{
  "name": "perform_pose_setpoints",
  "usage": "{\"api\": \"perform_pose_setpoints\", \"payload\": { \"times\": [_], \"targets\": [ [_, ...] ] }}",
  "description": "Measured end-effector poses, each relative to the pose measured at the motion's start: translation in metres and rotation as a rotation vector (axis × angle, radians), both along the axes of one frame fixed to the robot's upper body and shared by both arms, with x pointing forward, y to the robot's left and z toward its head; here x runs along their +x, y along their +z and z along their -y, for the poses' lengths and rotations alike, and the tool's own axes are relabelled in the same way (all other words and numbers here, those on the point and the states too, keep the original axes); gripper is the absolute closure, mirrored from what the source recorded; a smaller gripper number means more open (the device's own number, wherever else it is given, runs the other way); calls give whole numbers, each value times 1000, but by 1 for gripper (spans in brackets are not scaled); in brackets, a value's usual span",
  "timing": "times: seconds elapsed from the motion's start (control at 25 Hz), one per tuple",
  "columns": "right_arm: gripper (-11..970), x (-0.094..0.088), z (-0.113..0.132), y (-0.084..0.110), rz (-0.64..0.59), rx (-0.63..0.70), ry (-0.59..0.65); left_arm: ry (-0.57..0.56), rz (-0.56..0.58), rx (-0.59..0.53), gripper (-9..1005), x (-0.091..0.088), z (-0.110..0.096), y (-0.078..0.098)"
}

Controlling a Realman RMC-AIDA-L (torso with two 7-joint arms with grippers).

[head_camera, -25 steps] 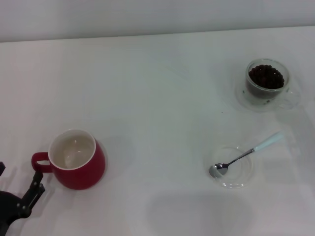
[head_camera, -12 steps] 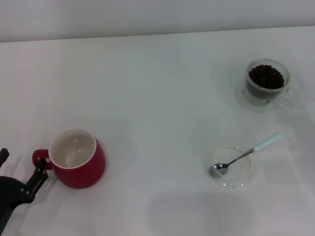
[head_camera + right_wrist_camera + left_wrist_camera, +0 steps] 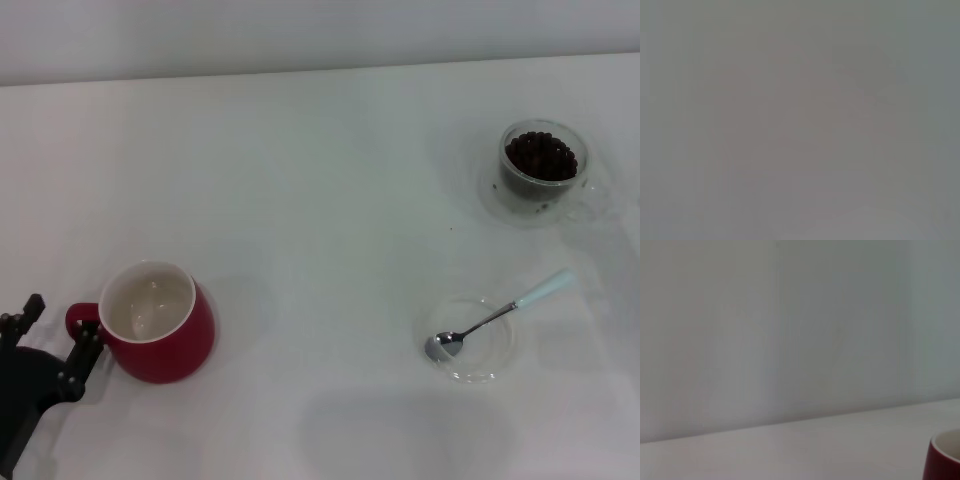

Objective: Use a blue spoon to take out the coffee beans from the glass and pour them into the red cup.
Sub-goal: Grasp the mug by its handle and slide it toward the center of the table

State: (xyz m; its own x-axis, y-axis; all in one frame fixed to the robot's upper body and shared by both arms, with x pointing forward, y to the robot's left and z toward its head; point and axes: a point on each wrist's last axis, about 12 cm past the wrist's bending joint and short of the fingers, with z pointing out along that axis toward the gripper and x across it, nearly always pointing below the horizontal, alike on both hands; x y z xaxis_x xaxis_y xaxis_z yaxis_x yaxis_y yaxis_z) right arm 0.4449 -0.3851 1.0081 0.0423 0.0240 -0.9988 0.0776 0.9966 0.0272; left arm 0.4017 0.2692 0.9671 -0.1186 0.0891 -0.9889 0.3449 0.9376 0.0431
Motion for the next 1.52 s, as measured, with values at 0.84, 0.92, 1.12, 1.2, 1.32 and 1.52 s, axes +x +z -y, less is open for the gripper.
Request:
{"api": "perform_pose_setpoints", "payload": {
  "times": [0.84, 0.92, 1.12, 1.2, 1.32, 1.52],
  "targets": [
    [208, 6, -1, -1, -13, 6, -6, -84, -15, -4, 688, 17, 21, 2],
    [209, 7, -1, 0, -11, 6, -5, -107, -16, -1, 690, 21, 27, 2],
    [209, 7, -2, 1, -2, 6, -2, -171, -21, 21, 679, 33, 37, 4],
    [210, 7, -2, 1, -1, 7, -2, -199, -25, 31, 674, 37, 42, 4],
    [210, 7, -2, 1, -1, 8, -2, -225, -31, 38, 667, 44, 48, 5],
    [211, 7, -2, 1, 0, 10, -1, -256, -16, 29, 656, 54, 59, 11]
  ]
}}
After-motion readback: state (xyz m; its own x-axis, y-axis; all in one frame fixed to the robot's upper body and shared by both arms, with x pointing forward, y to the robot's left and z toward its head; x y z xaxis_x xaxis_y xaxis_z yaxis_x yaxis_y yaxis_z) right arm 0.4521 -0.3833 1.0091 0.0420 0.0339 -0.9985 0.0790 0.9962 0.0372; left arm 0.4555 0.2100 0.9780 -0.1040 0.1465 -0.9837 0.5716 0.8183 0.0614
